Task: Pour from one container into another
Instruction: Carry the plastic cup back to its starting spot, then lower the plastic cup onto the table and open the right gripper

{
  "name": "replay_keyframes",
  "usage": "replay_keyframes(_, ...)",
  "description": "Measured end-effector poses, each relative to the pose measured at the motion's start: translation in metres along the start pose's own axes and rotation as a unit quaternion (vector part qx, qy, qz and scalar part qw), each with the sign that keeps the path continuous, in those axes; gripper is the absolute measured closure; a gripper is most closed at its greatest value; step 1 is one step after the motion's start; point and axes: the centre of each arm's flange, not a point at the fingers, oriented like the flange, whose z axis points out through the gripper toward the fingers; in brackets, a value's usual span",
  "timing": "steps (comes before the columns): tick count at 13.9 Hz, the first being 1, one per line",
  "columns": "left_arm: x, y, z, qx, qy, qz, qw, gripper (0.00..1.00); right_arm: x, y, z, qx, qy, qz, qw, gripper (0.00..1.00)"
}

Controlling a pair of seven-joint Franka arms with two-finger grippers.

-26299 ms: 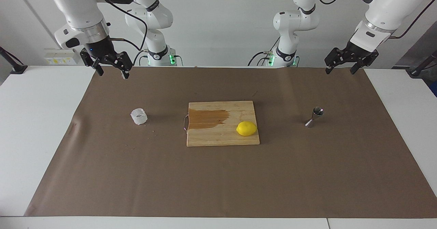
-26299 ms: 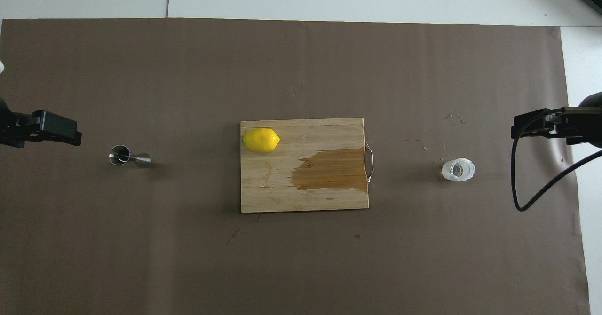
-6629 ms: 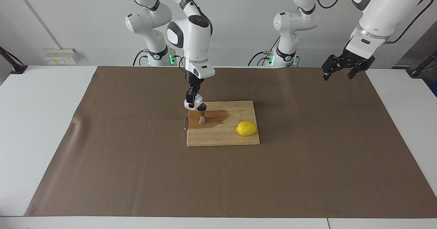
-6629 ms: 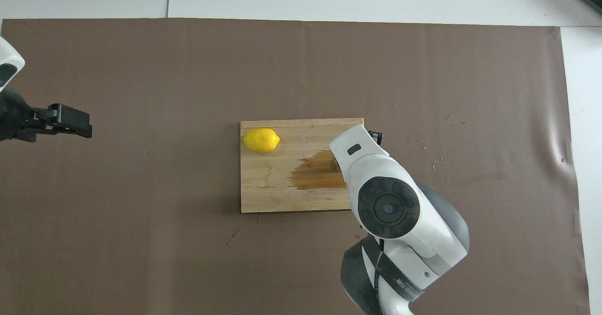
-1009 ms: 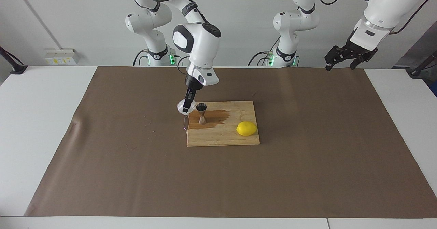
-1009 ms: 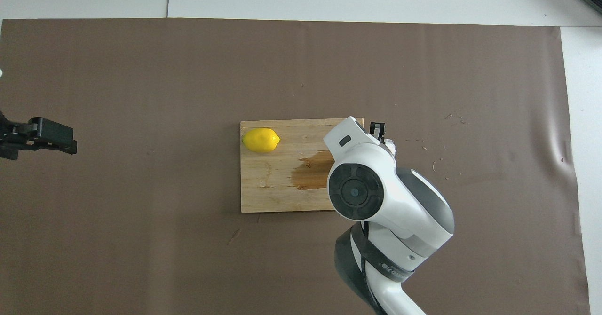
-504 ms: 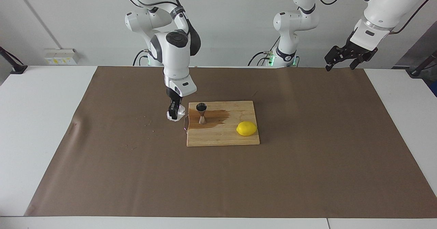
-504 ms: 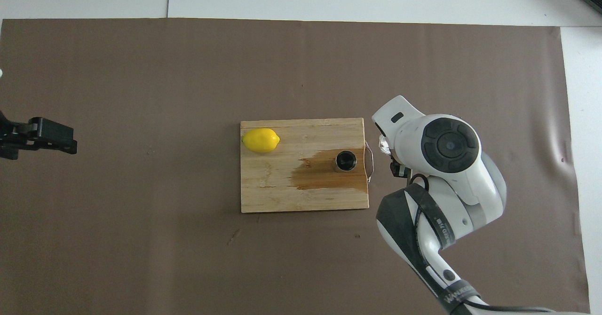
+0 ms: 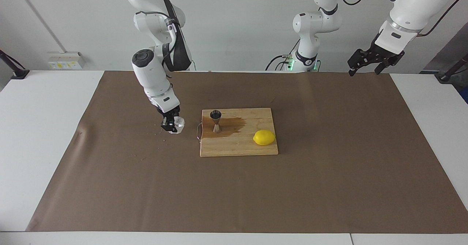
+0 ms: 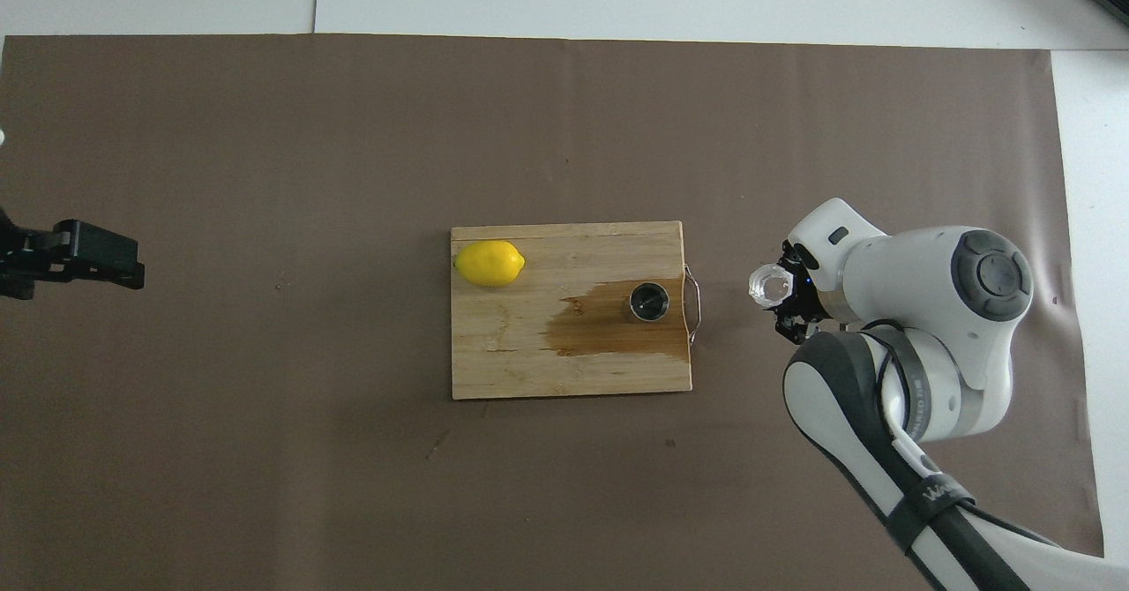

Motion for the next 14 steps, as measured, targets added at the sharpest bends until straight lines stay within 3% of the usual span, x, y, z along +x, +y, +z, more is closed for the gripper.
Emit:
replay_keyframes(2, 0.0, 0.0, 0.0, 0.0, 0.0, 0.0, 1.0, 0.0, -0.023, -0.003, 0.006, 0.0, 0.026, -0.003, 1.0, 0.5)
replay_keyframes(7, 0.0, 0.0, 0.0, 0.0, 0.0, 0.0, 1.0, 0.0, -0.093, -0.021, 0.035, -0.023, 0.126, -0.018, 0.992, 0.5)
replay_keyframes(14, 0.0, 0.0, 0.0, 0.0, 0.0, 0.0, 1.0, 0.0, -0.162, -0.028, 0.038, -0.042, 0.135, -0.028, 0.99, 0.5)
